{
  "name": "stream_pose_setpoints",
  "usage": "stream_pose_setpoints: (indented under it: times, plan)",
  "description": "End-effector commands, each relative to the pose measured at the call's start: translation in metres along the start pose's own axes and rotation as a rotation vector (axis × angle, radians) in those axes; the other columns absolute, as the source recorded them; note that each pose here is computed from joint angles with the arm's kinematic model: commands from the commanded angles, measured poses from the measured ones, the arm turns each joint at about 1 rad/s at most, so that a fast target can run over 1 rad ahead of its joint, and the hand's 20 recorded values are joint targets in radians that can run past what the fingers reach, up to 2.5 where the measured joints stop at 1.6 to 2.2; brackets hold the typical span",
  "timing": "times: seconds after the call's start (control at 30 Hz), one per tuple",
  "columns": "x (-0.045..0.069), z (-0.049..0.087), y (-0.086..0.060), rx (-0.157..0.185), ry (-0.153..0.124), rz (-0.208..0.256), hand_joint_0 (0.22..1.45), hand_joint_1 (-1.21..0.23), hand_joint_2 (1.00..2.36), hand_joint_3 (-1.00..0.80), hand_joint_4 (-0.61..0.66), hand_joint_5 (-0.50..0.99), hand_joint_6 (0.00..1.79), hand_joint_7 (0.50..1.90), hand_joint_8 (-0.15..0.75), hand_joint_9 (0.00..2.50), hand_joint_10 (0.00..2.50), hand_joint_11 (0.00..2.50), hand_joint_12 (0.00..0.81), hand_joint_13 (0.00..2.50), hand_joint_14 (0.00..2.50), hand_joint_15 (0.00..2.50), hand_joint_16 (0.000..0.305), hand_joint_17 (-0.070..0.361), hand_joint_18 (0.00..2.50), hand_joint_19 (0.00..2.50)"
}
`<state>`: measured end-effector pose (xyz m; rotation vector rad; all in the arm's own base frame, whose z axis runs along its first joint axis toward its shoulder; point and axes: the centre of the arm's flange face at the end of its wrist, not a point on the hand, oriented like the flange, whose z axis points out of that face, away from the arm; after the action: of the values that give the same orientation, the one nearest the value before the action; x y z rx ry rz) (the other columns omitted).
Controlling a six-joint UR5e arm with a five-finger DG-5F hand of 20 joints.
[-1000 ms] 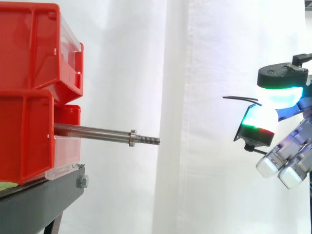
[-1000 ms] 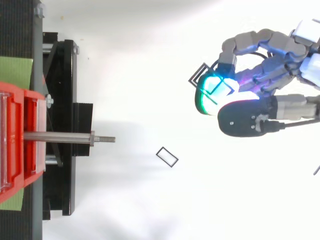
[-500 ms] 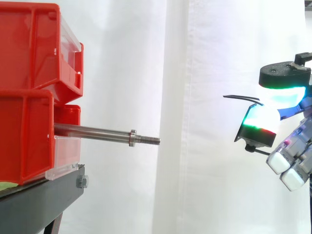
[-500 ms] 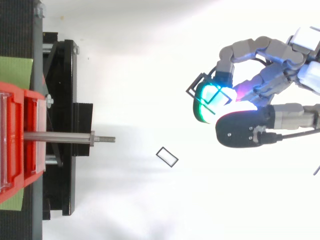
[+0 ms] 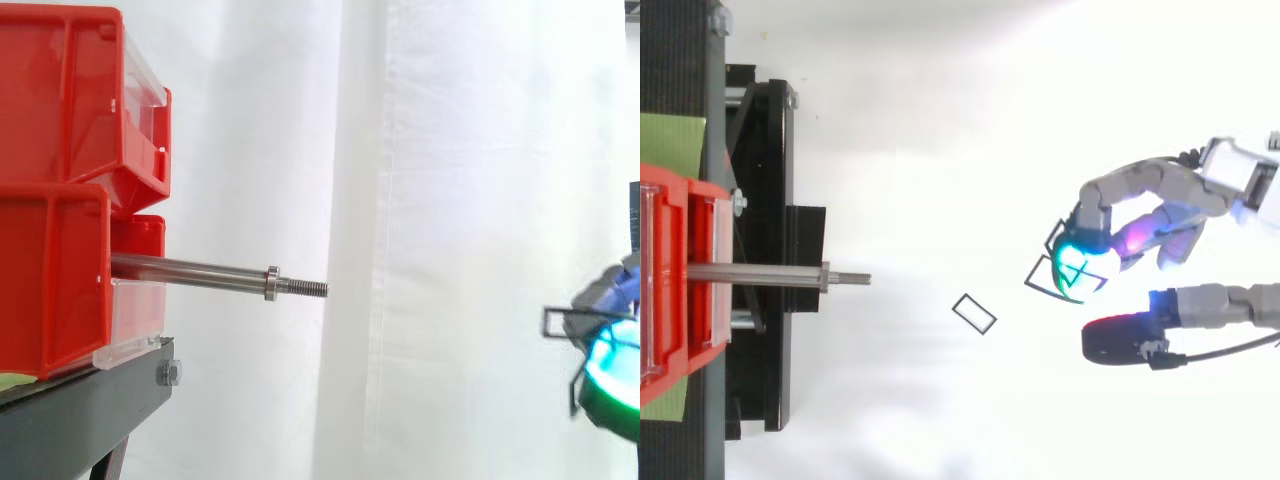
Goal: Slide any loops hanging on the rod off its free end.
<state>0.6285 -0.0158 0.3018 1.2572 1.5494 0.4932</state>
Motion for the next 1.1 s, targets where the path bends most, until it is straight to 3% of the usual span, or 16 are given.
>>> stream_pose_setpoints:
  times: [0.0,0.03,0.1,0.13,0.2,0.23,0.27,0.3,0.37,0.4,0.6,0.63,0.67,0.73,0.93,1.07]
  plan:
    - [0.003,0.000,0.000,-0.014,0.052,-0.234,0.57,-0.69,1.00,-0.11,-0.10,-0.07,0.78,1.19,0.379,0.95,0.01,0.26,0.388,0.98,0.01,0.21,0.063,0.142,1.13,0.47]
    - [0.005,0.002,0.003,-0.045,0.071,-0.267,0.57,-0.69,1.00,-0.11,-0.09,-0.07,0.78,1.18,0.380,0.95,0.01,0.25,0.390,0.98,0.01,0.20,0.063,0.142,1.13,0.47]
    - [0.006,0.008,0.008,-0.104,0.069,-0.282,0.57,-0.69,1.00,-0.11,-0.10,-0.07,0.78,1.19,0.380,0.95,0.01,0.25,0.391,0.98,0.01,0.20,0.063,0.141,1.13,0.48]
    - [0.005,0.010,0.010,-0.121,0.061,-0.267,0.57,-0.69,1.00,-0.11,-0.09,-0.07,0.78,1.18,0.377,0.95,0.01,0.25,0.388,0.98,0.01,0.20,0.063,0.142,1.13,0.48]
    - [0.003,0.014,0.015,-0.155,0.036,-0.195,0.57,-0.69,1.00,-0.11,-0.10,-0.07,0.78,1.17,0.378,0.95,0.01,0.25,0.388,0.98,0.01,0.21,0.063,0.142,1.13,0.47]
    - [0.002,0.015,0.016,-0.162,0.025,-0.137,0.57,-0.69,1.00,-0.11,-0.09,-0.07,0.78,1.18,0.379,0.95,0.01,0.25,0.389,0.98,0.01,0.21,0.063,0.142,1.13,0.47]
    - [0.000,0.016,0.015,-0.149,0.007,-0.028,0.57,-0.69,1.00,-0.11,-0.09,-0.07,0.78,1.18,0.377,0.95,0.01,0.25,0.388,0.98,0.01,0.20,0.063,0.141,1.13,0.47]
    - [-0.001,0.016,0.015,-0.145,-0.003,0.028,0.57,-0.69,1.00,-0.11,-0.09,-0.07,0.78,1.18,0.380,0.94,0.01,0.25,0.386,0.98,0.01,0.20,0.063,0.141,1.13,0.48]
    - [-0.009,0.016,0.012,-0.133,-0.068,0.308,0.57,-0.69,1.00,-0.11,-0.09,-0.07,0.78,1.19,0.381,0.94,0.01,0.25,0.386,0.98,0.01,0.20,0.063,0.141,1.13,0.48]
    - [-0.011,0.016,0.013,-0.138,-0.092,0.407,0.57,-0.69,1.00,-0.11,-0.09,-0.07,0.78,1.19,0.378,0.94,0.01,0.25,0.387,0.98,0.01,0.21,0.063,0.142,1.13,0.48]
    - [-0.014,0.013,0.011,-0.147,-0.173,0.670,0.57,-0.69,1.00,-0.11,-0.09,-0.07,0.78,1.18,0.377,0.94,0.01,0.25,0.388,0.98,0.01,0.21,0.063,0.141,1.13,0.48]
    - [-0.014,0.013,0.011,-0.147,-0.173,0.670,0.57,-0.69,1.00,-0.11,-0.09,-0.07,0.78,1.17,0.377,0.94,0.01,0.25,0.387,0.98,0.01,0.21,0.063,0.141,1.13,0.48]
    - [-0.012,0.011,0.012,-0.151,-0.178,0.739,0.57,-0.69,1.00,-0.11,-0.09,-0.07,0.78,1.17,0.377,0.94,0.01,0.25,0.388,0.98,0.01,0.21,0.063,0.141,1.13,0.48]
    - [-0.009,0.010,0.012,-0.156,-0.172,0.813,0.57,-0.69,1.00,-0.11,-0.08,-0.07,0.78,1.17,0.377,0.94,0.01,0.25,0.388,0.98,0.01,0.21,0.063,0.141,1.13,0.48]
    - [-0.008,0.009,0.012,-0.155,-0.166,0.862,0.57,-0.69,1.00,-0.11,-0.08,-0.07,0.78,1.18,0.378,0.95,0.01,0.25,0.388,0.98,0.01,0.21,0.063,0.141,1.13,0.48]
    - [-0.006,0.007,0.012,-0.149,-0.157,0.961,0.57,-0.69,1.00,-0.10,-0.09,-0.07,0.77,1.18,0.380,0.96,0.01,0.25,0.387,0.99,0.01,0.21,0.063,0.141,1.13,0.48]
